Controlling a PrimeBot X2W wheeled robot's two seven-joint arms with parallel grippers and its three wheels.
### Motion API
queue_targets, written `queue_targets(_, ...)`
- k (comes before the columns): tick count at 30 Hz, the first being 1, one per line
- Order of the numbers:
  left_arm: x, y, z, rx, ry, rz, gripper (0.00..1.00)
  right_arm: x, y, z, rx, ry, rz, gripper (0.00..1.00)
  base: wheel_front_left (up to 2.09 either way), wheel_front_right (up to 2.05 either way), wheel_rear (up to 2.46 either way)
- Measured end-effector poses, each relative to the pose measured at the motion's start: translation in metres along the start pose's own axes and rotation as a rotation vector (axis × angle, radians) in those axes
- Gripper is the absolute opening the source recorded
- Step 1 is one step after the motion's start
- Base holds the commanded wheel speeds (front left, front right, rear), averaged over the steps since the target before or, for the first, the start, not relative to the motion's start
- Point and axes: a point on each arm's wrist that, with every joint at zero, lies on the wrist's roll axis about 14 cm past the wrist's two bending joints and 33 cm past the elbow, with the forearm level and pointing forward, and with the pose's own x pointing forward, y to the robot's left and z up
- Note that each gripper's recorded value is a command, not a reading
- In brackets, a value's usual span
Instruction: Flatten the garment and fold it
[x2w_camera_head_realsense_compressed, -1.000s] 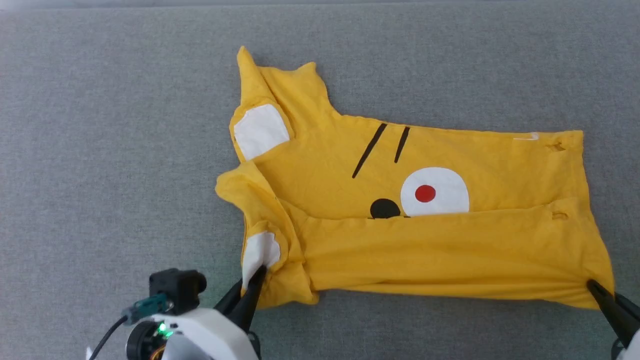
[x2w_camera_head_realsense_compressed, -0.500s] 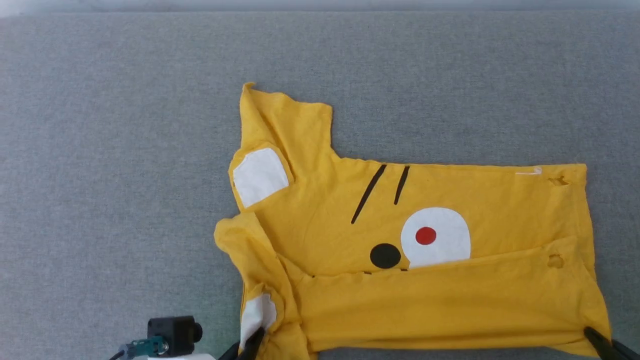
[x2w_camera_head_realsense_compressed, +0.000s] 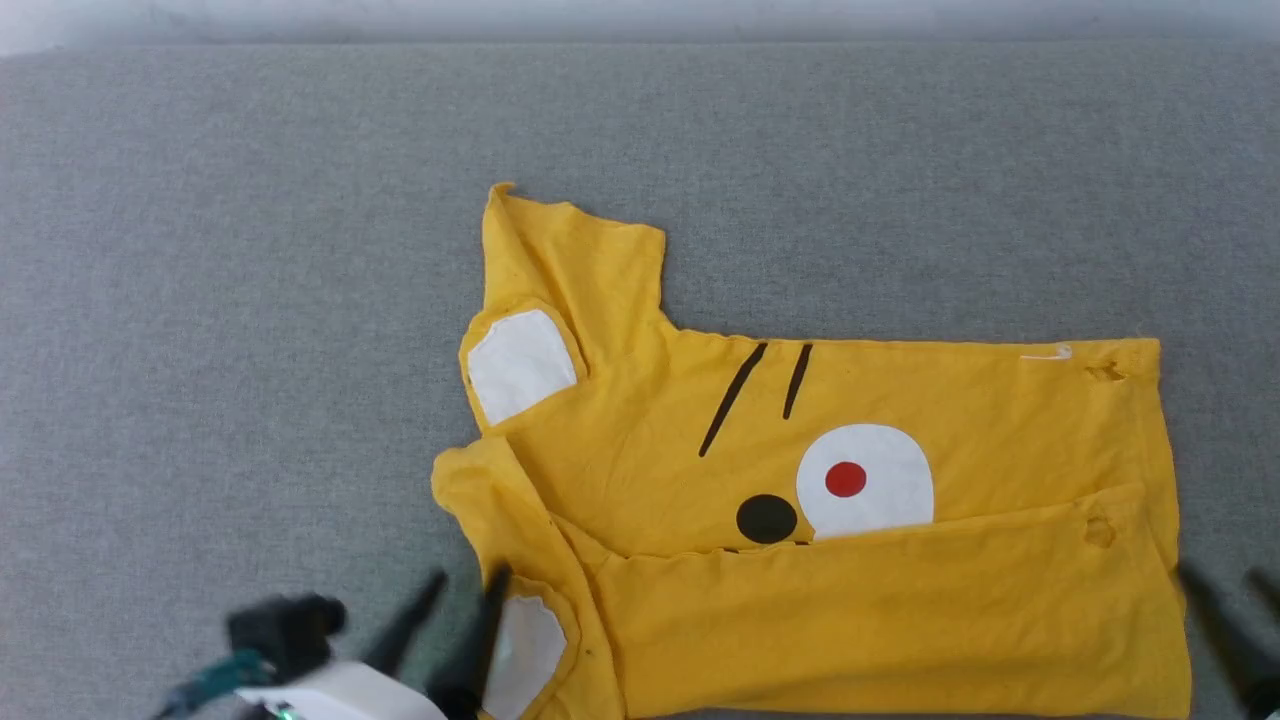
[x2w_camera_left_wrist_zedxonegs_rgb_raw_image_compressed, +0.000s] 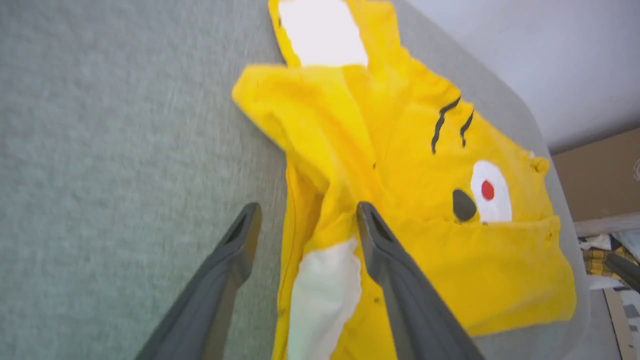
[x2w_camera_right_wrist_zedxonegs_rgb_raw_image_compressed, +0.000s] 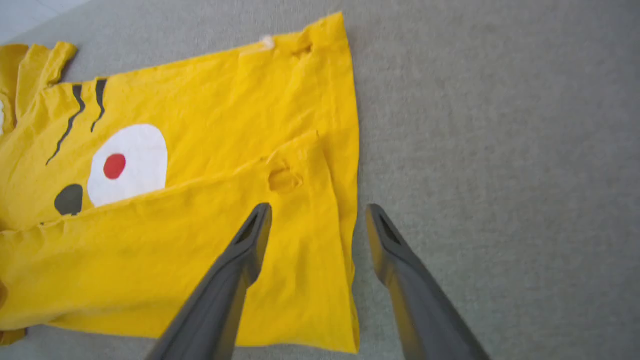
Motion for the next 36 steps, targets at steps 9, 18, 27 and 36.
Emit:
queue_targets(9, 0.013, -0.024, 0.169, 0.397, -0.515, -0.018, 1.0, 0.014, 0.018, 0.1, -0.19, -0.381, 0.008, 1.0, 0.0, 0.0, 0.0)
queue_targets(18, 0.089, -0.054, 0.232, 0.691, -0.442, -0.071, 1.0, 0.057, 0.039, 0.108, -0.259, -0.379, 0.075, 1.0, 0.0, 0.0, 0.0)
queue_targets(27, 0.17, -0.032, 0.192, 0.824, -0.061, -0.056, 1.0, 0.09, 0.027, 0.083, -0.248, -0.287, 0.058, 1.0, 0.0, 0.0, 0.0)
queue_targets(36, 0.205, -0.008, 0.14, 0.812, 0.214, -0.028, 0.4, 0.091, 0.007, 0.067, -0.236, -0.237, 0.002, 1.0, 0.0, 0.0, 0.0)
